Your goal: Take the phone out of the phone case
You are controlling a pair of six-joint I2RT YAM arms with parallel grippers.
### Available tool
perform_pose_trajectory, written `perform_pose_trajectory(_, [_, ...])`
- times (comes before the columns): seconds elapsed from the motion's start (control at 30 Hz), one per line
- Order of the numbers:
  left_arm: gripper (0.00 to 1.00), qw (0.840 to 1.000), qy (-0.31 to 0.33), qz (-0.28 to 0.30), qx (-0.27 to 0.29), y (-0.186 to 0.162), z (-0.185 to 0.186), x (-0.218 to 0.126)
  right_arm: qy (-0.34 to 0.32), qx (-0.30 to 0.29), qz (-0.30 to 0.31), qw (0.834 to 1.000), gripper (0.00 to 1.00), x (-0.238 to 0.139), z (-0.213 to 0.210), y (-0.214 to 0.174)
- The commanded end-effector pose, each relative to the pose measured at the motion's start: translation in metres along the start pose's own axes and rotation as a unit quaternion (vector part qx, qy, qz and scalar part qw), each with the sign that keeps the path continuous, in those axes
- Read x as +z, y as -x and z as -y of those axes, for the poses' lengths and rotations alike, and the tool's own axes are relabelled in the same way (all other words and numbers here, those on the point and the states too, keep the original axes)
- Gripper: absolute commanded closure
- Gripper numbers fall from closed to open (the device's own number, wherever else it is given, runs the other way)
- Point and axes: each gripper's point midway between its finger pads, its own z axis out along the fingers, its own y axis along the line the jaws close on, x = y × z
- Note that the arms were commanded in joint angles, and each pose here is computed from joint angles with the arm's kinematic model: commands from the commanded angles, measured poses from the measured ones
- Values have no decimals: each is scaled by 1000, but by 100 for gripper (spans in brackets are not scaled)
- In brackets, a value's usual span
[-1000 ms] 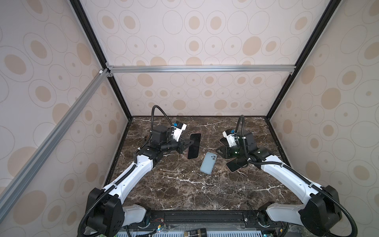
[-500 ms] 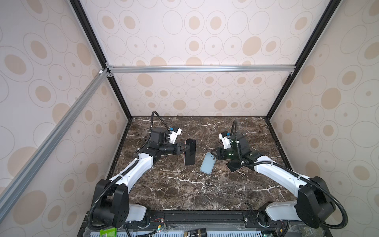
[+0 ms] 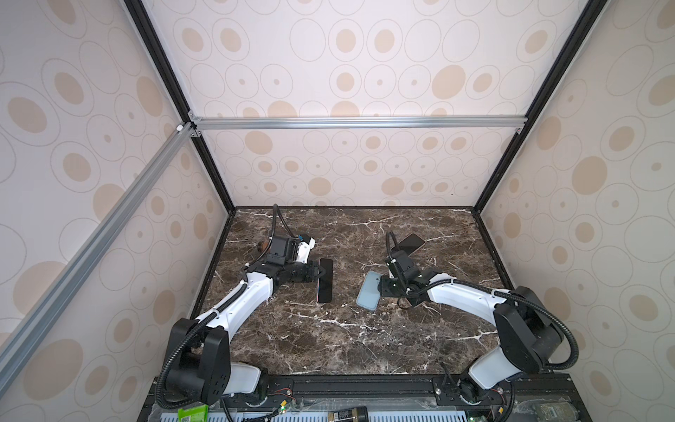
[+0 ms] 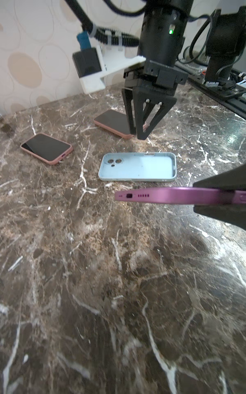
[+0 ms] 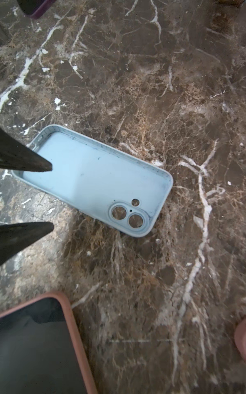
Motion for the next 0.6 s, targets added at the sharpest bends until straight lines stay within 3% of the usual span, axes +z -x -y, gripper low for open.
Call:
perform_pose_trajectory(0.0, [100,997,62,44,-25,25,-9,-23,20,5,11,1000,62,-1,-24,19])
perform_pose_trajectory(0.07, [100,996,69,44,-38,25,-11,-24,10,-3,-6,1000,69,0,-32,23])
perform_pose_trajectory(0.17, [100,996,59,33,-59,24,-10,-18,15,-19,-22,999,72,5,-45,20])
perform_pose_trajectory(0.33, [100,999,5,9,-30,21,4,-4,82,-17,-16,996,71,8,-74,13])
perform_pose_trajectory(0.57, [100,995,-97,-16,-17,4,31,3,104,-7,-68,992,84,22,-84,-6])
